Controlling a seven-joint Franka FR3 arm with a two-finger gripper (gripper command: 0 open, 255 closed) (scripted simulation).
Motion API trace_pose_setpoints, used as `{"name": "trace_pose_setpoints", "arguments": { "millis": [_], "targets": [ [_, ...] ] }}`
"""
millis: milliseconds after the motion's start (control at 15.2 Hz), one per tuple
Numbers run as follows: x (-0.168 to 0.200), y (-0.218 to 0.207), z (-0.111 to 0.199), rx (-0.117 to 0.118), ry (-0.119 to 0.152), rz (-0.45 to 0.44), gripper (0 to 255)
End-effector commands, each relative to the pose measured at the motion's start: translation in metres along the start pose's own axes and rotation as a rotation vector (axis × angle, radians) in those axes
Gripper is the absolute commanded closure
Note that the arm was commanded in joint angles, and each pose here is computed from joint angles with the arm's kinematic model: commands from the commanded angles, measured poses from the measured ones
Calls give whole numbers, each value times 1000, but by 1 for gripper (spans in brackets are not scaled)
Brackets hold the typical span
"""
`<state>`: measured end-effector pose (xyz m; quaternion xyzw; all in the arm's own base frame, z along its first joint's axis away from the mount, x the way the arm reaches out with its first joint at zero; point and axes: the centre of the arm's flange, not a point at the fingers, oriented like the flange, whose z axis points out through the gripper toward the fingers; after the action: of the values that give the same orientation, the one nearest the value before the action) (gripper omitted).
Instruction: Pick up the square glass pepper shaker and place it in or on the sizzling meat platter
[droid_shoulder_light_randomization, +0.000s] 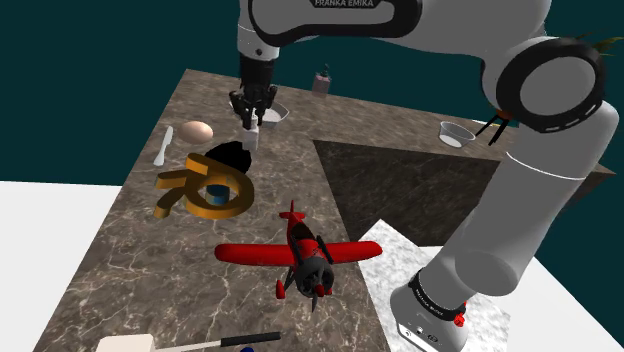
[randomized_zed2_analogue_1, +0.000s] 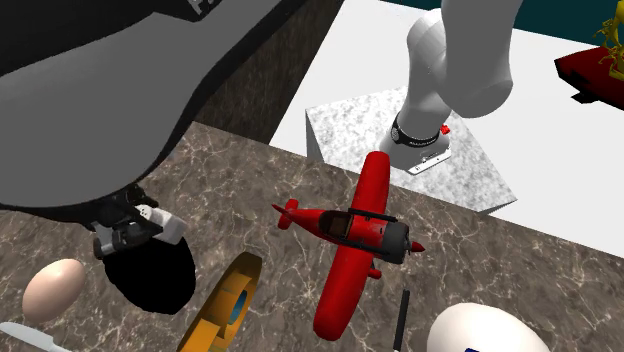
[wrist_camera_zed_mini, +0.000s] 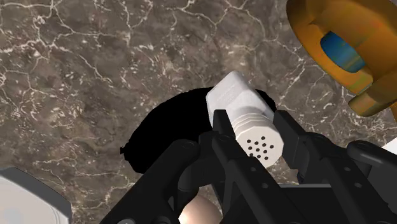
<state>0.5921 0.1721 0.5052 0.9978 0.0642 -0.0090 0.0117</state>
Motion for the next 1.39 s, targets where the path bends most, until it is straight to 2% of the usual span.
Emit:
{"name": "trace_pose_setpoints", "arguments": {
  "millis": [0, 462, 1320],
  "targets": [
    [26, 5, -4, 0, 0, 1, 255],
    [115, 27, -19, 0, 0, 1, 255],
    [117, 26, 50, 0, 0, 1, 255]
  ]
}}
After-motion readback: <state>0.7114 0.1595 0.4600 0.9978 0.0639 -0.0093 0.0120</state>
